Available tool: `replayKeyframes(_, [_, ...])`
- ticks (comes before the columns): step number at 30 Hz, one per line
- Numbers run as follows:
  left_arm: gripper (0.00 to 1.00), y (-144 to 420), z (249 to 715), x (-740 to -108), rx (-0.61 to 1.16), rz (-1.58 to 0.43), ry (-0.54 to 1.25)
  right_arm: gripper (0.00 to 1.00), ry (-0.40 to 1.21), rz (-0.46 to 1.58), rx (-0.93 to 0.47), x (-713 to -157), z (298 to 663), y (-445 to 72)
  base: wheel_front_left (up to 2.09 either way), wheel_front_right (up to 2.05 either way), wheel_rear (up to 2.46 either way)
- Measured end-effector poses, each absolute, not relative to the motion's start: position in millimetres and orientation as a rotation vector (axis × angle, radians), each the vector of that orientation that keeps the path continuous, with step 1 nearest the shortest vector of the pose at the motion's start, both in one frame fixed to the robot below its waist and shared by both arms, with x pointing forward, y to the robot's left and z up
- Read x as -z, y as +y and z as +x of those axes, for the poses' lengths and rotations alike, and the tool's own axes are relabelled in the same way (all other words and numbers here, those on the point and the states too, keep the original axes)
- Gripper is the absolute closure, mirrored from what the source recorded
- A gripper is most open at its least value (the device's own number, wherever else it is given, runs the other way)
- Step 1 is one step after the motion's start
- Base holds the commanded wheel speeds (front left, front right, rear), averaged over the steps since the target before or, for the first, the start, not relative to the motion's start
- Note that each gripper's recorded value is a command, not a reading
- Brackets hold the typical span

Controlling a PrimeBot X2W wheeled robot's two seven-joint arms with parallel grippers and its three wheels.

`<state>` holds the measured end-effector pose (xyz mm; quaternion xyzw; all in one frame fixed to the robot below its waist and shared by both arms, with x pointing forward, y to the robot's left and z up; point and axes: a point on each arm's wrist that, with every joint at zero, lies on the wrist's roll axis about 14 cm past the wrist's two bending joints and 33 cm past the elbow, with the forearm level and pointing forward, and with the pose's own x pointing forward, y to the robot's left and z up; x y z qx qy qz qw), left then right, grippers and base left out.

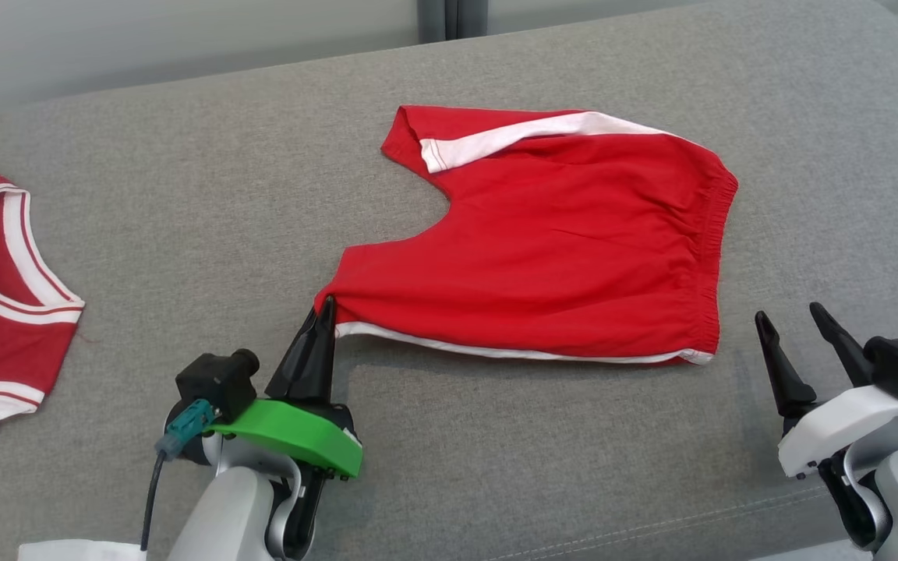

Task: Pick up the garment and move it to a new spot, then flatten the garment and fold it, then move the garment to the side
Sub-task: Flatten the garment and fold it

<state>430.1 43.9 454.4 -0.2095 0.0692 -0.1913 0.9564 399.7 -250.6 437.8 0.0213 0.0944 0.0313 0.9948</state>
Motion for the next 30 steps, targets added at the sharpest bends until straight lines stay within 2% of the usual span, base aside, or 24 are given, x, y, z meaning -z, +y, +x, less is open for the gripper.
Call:
replayKeyframes(8, [1.00, 79, 423, -442, 0.308, -0.371, 0.157, 0.00, 0.190, 0.110, -0.172, -432, 417, -200, 0.00, 0.00, 0.00])
replayKeyframes(14, [1.00, 84, 439, -426, 0.315, -0.309, 0.201, 0.00, 0.193, 0.123, -0.244, -430, 430, -173, 0.00, 0.00, 0.00])
replayKeyframes(24, [1.00, 90, 488, -405, 0.286, -0.204, 0.256, 0.00, 0.215, 0.151, -0.188, -422, 423, -188, 0.00, 0.00, 0.00])
replayKeyframes(29, [1.00, 82, 491, -379, 0.290, -0.185, 0.332, 0.00, 0.190, 0.227, -0.182, -429, 419, -181, 0.00, 0.00, 0.00])
replayKeyframes(30, [0.94, 79, 492, -377, 0.295, -0.184, 0.336, 0.00, 0.185, 0.239, -0.190, -431, 418, -177, 0.00, 0.00, 0.00])
